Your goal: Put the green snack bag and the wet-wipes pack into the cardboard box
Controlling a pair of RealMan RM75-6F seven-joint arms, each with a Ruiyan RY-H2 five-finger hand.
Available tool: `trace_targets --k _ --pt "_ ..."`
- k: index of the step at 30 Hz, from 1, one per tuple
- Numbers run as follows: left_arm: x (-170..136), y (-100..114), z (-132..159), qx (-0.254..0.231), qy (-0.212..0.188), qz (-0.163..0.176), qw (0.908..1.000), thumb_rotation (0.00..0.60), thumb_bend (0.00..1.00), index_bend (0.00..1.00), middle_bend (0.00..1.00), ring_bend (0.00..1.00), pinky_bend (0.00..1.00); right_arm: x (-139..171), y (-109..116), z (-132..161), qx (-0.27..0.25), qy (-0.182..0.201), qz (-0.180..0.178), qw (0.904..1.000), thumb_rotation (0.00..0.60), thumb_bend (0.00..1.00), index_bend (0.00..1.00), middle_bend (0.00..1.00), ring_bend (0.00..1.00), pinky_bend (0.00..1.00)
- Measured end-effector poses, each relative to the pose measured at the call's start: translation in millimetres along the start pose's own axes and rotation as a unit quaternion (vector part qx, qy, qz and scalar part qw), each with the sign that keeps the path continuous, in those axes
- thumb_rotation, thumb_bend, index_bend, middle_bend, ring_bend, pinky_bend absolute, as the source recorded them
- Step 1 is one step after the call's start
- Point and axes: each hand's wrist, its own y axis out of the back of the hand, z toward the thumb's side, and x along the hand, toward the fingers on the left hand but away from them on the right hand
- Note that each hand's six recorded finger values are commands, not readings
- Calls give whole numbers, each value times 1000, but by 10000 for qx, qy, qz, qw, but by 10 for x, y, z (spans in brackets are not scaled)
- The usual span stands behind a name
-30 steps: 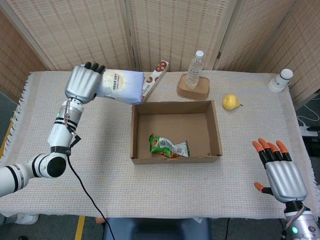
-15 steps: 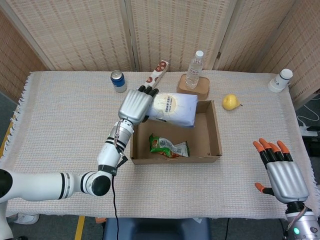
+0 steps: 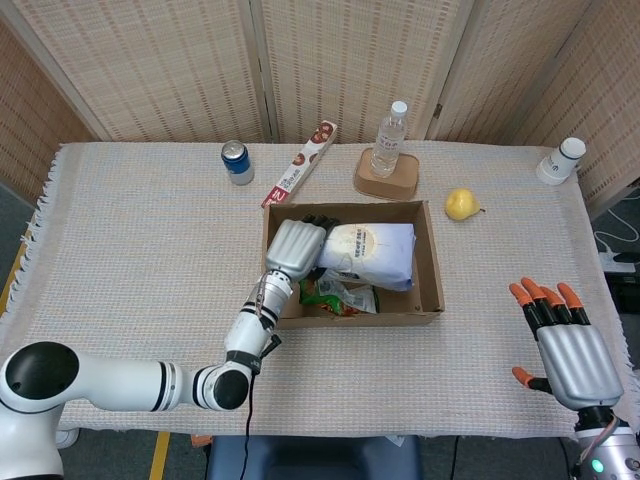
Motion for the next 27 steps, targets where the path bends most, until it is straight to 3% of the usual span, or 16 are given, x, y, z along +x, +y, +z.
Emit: trace_targets --k 10,19,23,27 --pt "15 50 -253 -123 104 65 9998 600 185 0 0 0 115 -15 -26 -14 29 -54 60 10000 600 16 78 33 0 0" --pt "-191 313 -468 97 137 209 9996 600 198 0 0 0 154 -11 -3 -37 -11 -82 32 10000 600 16 78 33 0 0" --pt "-461 589 -826 568 305 513 9966 600 307 0 0 0 152 -6 -5 -36 -18 -64 55 10000 600 16 78 33 0 0" --pt "-771 878 -1285 1294 527 917 9859 600 353 0 0 0 147 -1 -12 -8 -6 2 58 10000 600 16 77 33 0 0"
